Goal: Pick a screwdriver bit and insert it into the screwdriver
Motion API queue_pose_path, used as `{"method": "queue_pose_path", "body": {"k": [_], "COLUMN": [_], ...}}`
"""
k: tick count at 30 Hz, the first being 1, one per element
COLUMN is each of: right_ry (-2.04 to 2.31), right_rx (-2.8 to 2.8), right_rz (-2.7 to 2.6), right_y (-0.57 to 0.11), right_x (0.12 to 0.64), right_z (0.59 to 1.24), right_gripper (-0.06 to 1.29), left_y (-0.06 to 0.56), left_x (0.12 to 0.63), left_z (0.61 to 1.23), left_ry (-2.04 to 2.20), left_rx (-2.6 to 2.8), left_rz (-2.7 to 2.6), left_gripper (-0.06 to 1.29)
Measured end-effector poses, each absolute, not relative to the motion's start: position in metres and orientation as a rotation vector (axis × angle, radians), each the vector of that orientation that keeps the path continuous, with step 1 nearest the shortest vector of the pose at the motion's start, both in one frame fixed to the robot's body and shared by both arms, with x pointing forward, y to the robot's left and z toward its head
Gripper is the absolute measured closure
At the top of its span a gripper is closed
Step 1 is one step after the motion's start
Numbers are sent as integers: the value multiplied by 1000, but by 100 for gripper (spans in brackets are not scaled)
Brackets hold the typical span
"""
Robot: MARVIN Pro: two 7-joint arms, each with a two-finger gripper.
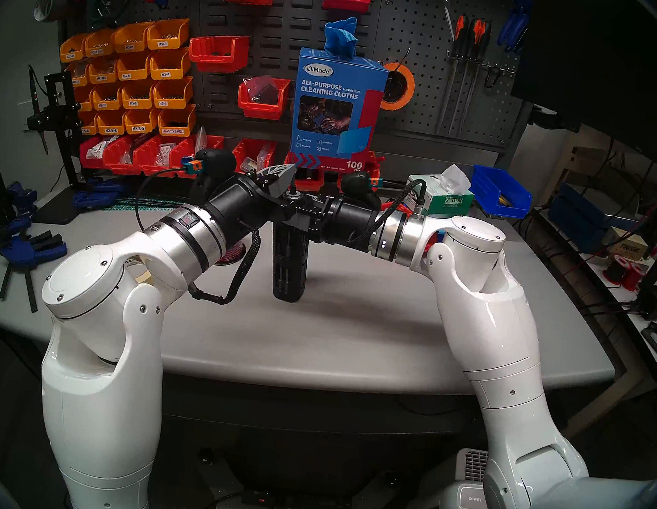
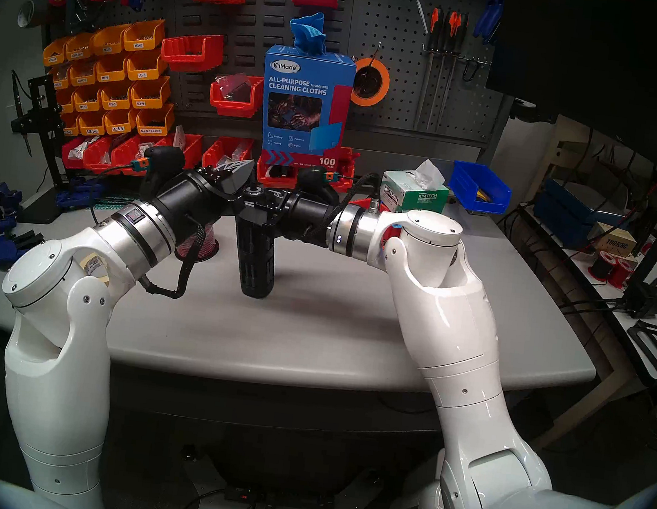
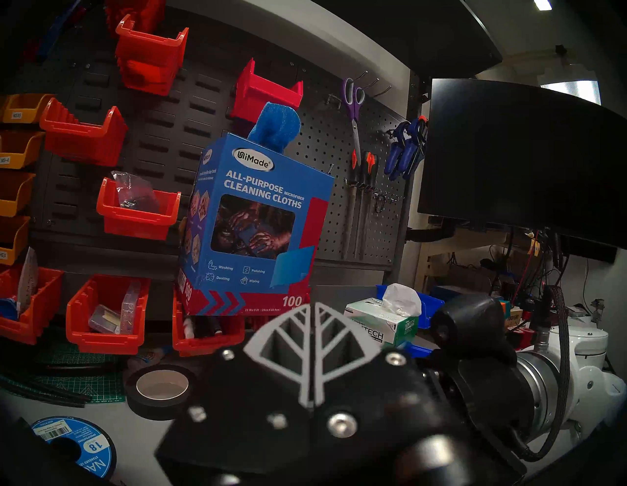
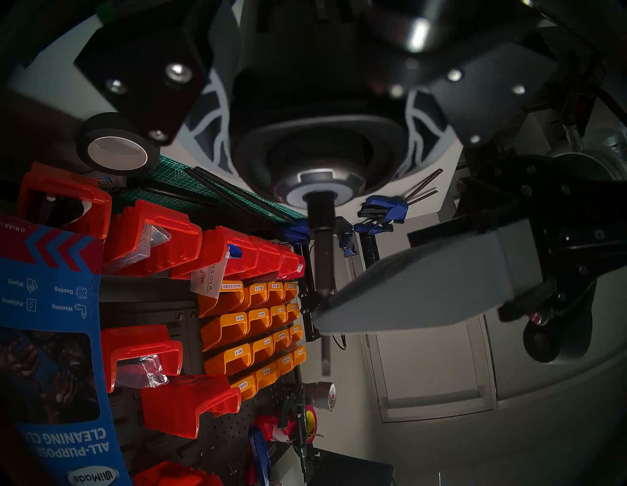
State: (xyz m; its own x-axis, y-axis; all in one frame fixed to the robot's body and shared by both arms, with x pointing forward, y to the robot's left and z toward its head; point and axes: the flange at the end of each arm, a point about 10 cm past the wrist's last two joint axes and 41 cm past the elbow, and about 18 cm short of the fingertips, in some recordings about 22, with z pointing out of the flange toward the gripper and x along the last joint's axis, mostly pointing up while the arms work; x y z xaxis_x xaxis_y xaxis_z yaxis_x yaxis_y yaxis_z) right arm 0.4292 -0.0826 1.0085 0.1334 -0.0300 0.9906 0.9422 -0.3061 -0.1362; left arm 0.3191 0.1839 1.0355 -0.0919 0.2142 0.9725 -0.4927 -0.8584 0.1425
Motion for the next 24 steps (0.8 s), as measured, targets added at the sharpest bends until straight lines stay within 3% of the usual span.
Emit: {"method": "queue_pose_path", "body": {"k": [24], "right_ry": [-934], "right_rx": [-1487], "right_rz": [-1328], "right_y": [-83], "right_x": [429], "right_z": [1008], "right_gripper": [67], "left_y": [183], "left_x": [319], "left_z": [1035], "left_ry": [-308], "left_rx": [1718], "left_rz": [1989], "left_gripper": [125]}}
